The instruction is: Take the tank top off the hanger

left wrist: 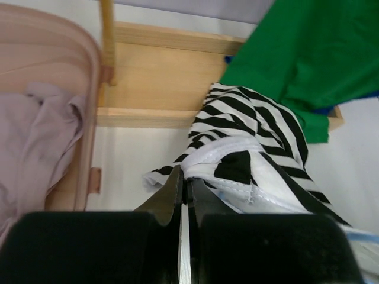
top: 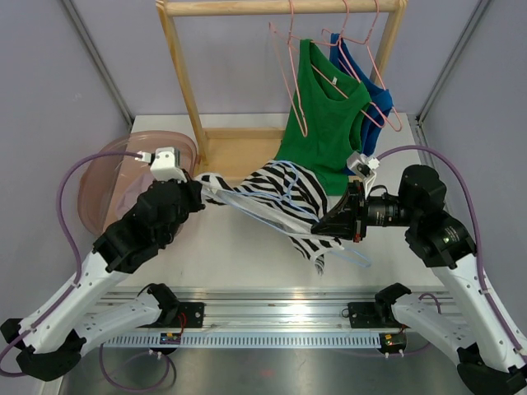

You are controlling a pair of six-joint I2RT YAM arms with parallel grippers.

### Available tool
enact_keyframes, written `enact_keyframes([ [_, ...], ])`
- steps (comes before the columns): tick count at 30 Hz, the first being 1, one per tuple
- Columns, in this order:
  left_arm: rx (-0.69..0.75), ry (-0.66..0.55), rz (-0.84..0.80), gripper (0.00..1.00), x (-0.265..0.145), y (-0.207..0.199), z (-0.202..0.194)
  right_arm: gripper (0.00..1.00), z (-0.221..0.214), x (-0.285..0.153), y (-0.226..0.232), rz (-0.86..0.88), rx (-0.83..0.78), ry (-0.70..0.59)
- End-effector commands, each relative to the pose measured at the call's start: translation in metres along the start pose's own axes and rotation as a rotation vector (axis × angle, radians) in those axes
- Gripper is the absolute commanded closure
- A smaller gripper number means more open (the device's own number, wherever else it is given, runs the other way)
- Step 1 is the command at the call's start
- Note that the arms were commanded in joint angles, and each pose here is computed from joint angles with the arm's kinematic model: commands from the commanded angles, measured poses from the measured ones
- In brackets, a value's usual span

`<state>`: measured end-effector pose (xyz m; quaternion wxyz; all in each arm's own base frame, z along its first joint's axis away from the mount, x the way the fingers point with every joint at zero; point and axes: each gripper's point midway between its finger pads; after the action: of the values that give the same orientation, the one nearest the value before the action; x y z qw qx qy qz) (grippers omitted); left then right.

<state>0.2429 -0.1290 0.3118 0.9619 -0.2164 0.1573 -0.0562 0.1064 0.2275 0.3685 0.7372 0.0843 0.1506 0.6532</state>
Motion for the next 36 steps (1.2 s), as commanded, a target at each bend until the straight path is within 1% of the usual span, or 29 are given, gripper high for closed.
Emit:
enact_keyframes([
  [1, -0.087, -0.185, 0.244, 1.00, -0.023, 0.046, 0.046, 1.00, -0.002, -0.007, 0.027, 0.124, -0.111, -0.011],
  [4, -0.092, -0.189, 0.307, 1.00, -0.028, 0.056, 0.051, 1.00, -0.004, -0.010, 0.037, 0.189, -0.150, -0.012],
  [8, -0.088, -0.162, 0.320, 1.00, -0.028, 0.056, 0.051, 1.00, -0.002, -0.009, 0.034, 0.171, -0.199, -0.042],
  [10, -0.091, -0.123, 0.282, 1.00, -0.026, 0.050, 0.044, 1.00, 0.005, -0.006, 0.026, 0.129, -0.248, -0.095],
  [11, -0.090, -0.083, 0.248, 1.00, -0.023, 0.044, 0.037, 1.00, 0.017, -0.005, 0.026, 0.122, -0.293, -0.143],
  [13, -0.085, -0.043, 0.207, 1.00, -0.020, 0.037, 0.028, 1.00, 0.022, -0.001, 0.012, 0.056, -0.286, -0.198],
  [14, -0.082, 0.000, 0.171, 1.00, -0.018, 0.032, 0.018, 1.00, 0.034, -0.001, 0.010, 0.041, -0.336, -0.251],
  [15, -0.082, 0.022, 0.151, 1.00, -0.016, 0.029, 0.012, 1.00, 0.040, 0.001, -0.001, -0.002, -0.343, -0.288],
  [16, -0.093, 0.030, 0.123, 1.00, -0.015, 0.024, 0.010, 1.00, 0.044, 0.002, -0.002, -0.002, -0.343, -0.312],
  [17, -0.093, 0.064, 0.104, 1.00, -0.013, 0.021, 0.000, 1.00, 0.055, 0.002, 0.001, 0.011, -0.401, -0.362],
  [19, -0.114, 0.081, 0.064, 1.00, -0.012, 0.014, -0.005, 1.00, 0.059, 0.007, -0.009, 0.000, -0.373, -0.394],
  [20, -0.117, 0.086, 0.016, 1.00, -0.013, 0.007, -0.008, 1.00, 0.072, 0.006, -0.008, -0.003, -0.403, -0.445],
  [21, -0.084, 0.150, -0.072, 1.00, -0.013, -0.003, -0.026, 1.00, 0.077, 0.011, -0.023, -0.039, -0.374, -0.475],
  [22, -0.100, 0.133, -0.177, 1.00, -0.012, -0.022, -0.024, 1.00, 0.085, 0.012, -0.027, -0.044, -0.321, -0.516],
  [23, -0.098, 0.185, -0.338, 1.00, -0.024, -0.045, -0.033, 1.00, 0.102, 0.008, -0.021, -0.022, -0.377, -0.606],
  [24, -0.090, 0.202, -0.429, 1.00, -0.029, -0.058, -0.039, 1.00, 0.107, 0.013, -0.038, -0.048, -0.334, -0.649],
  [25, -0.096, 0.218, -0.531, 1.00, -0.030, -0.072, -0.049, 1.00, 0.114, 0.013, -0.039, -0.024, -0.263, -0.692],
  [26, -0.087, 0.300, -0.670, 1.00, -0.045, -0.090, -0.064, 1.00, 0.130, 0.004, -0.026, 0.020, -0.325, -0.790],
  [27, -0.090, 0.323, -0.752, 1.00, -0.047, -0.101, -0.073, 1.00, 0.133, 0.010, -0.035, 0.038, -0.304, -0.810],
  [28, -0.087, 0.360, -0.810, 1.00, -0.053, -0.107, -0.081, 1.00, 0.138, 0.008, -0.030, 0.084, -0.281, -0.846],
  [29, -0.079, 0.422, -0.881, 1.00, -0.063, -0.114, -0.093, 1.00, 0.151, -0.005, -0.014, 0.133, -0.353, -0.943],
  [31, -0.073, 0.467, -0.867, 1.00, -0.060, -0.111, -0.108, 1.00, 0.157, -0.004, -0.019, 0.151, -0.349, -0.994],
  [32, -0.073, 0.450, -0.805, 1.00, -0.051, -0.104, -0.110, 1.00, 0.162, -0.003, -0.026, 0.120, -0.338, -1.004],
  [33, -0.058, 0.473, -0.762, 1.00, -0.047, -0.096, -0.118, 1.00, 0.166, -0.003, -0.025, 0.099, -0.350, -1.006],
  [34, -0.048, 0.478, -0.741, 1.00, -0.045, -0.091, -0.122, 1.00, 0.168, -0.001, -0.031, 0.035, -0.417, -1.006],
  [35, -0.043, 0.474, -0.713, 1.00, -0.041, -0.087, -0.123, 1.00, 0.168, 0.002, -0.044, -0.030, -0.397, -0.999],
  [36, -0.036, 0.491, -0.678, 1.00, -0.039, -0.080, -0.129, 1.00, 0.168, 0.000, -0.048, -0.077, -0.412, -1.004],
])
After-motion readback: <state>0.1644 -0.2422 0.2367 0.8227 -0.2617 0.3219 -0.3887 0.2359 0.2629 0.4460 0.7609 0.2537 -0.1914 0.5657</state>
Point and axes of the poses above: each gripper's point midway between its finger pads, its own x axis out along the fingers, its own y axis along the line the jaws close on, z = x × y, and after that the axes turned 11 degrees about -x, right-handed
